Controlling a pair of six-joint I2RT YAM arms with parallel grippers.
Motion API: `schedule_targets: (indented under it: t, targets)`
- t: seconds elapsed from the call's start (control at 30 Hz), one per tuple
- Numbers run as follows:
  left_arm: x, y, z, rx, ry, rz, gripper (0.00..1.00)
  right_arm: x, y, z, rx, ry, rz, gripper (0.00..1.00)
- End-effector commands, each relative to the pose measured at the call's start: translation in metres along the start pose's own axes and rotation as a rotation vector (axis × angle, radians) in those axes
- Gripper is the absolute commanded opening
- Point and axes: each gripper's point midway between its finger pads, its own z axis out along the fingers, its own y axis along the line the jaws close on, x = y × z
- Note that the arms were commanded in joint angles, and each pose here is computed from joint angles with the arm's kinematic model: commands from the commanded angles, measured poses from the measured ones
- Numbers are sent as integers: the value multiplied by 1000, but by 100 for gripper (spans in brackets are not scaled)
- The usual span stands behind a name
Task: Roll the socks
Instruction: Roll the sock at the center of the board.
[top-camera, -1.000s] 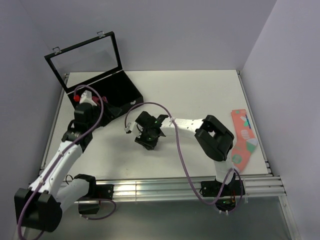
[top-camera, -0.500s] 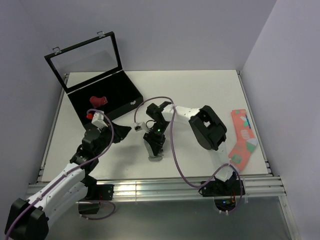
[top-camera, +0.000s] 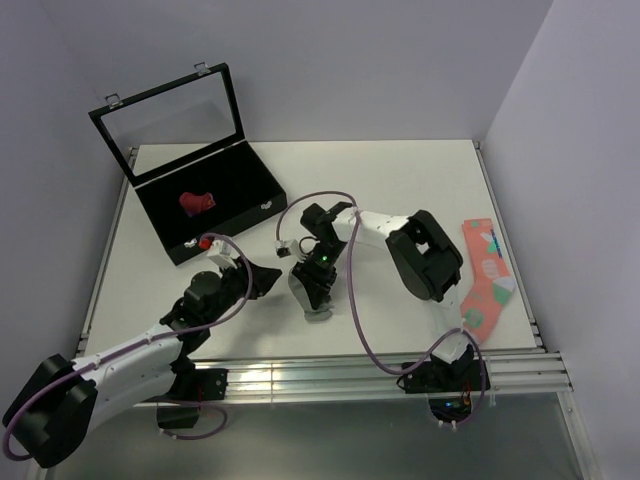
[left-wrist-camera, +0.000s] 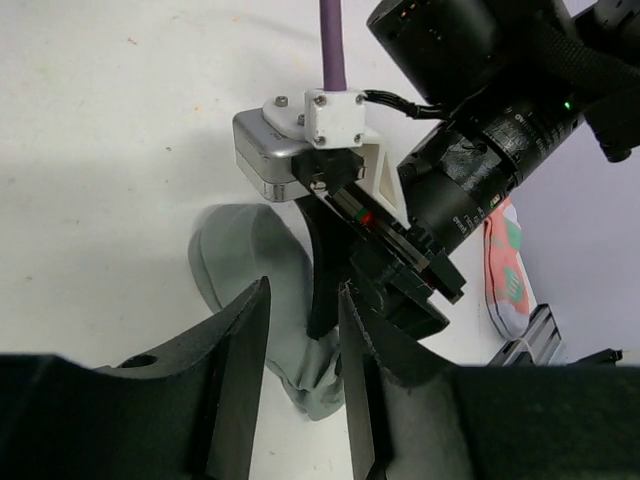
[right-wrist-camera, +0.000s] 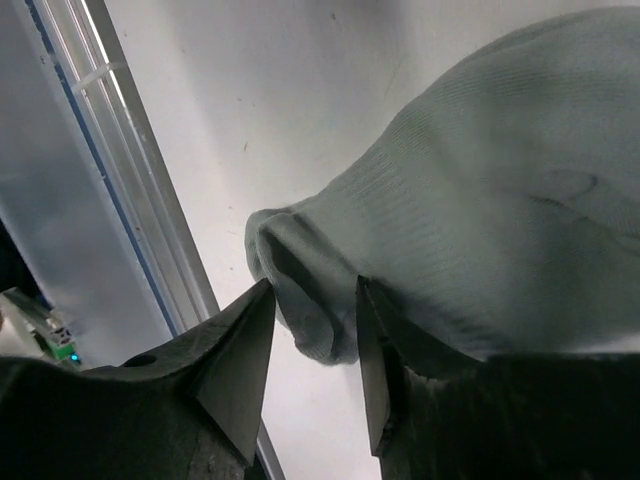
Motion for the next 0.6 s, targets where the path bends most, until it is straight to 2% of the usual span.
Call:
schedule_targets:
  t: [0.0,0.17,0.33,0.5,0.57]
  targets:
    - [-20,-24,4,90,-76,57,39,-19,10,-21,74,-87,-97,47]
    - [-5,-29,12,124,-13,57,39,-18,12,-39,172,-136,-165,57]
    - [14,-19,42,29,95,20,35,-8,-1,-44,298,-149,-201,58]
    - [35,-27,56,97,170,-57,32,-8,-7,-48,360,-186,-217,56]
    - [46,-18,65,57,206,-90,28,-6,-5,-48,367,-195,-226,56]
